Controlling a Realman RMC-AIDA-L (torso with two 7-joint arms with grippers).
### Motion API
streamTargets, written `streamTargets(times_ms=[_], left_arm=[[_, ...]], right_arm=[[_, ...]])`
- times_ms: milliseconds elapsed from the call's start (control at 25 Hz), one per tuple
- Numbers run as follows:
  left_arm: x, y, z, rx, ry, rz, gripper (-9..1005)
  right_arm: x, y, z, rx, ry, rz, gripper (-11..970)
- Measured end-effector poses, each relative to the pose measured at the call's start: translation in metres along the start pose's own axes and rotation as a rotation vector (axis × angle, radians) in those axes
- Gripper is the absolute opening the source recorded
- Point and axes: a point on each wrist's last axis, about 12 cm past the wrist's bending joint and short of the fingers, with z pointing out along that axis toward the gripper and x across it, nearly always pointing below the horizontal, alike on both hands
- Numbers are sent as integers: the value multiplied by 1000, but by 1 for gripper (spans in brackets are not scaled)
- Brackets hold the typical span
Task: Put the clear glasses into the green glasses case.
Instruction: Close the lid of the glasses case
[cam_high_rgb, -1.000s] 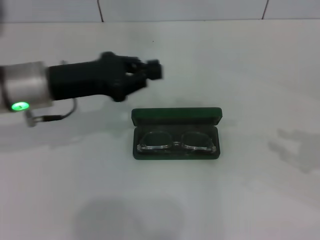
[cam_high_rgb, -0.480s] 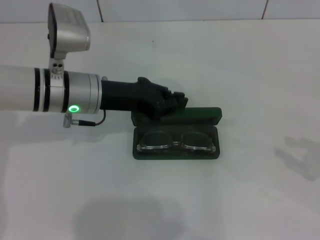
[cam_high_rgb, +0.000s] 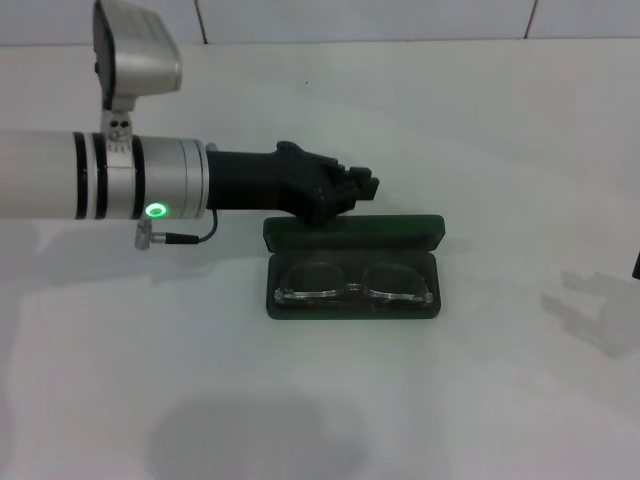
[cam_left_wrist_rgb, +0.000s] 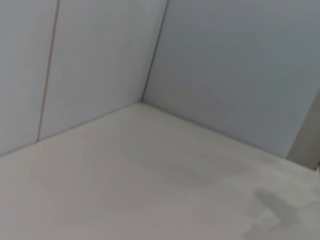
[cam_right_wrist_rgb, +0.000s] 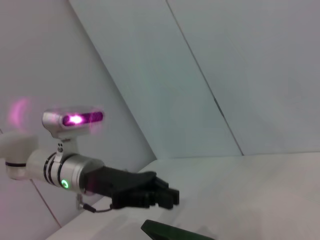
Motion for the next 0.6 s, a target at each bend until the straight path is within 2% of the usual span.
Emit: streamTargets(times_ms=[600], left_arm=[[13, 0, 7, -23, 63, -8, 156]], right_arm=[[7, 1, 5, -19, -12, 1, 462]])
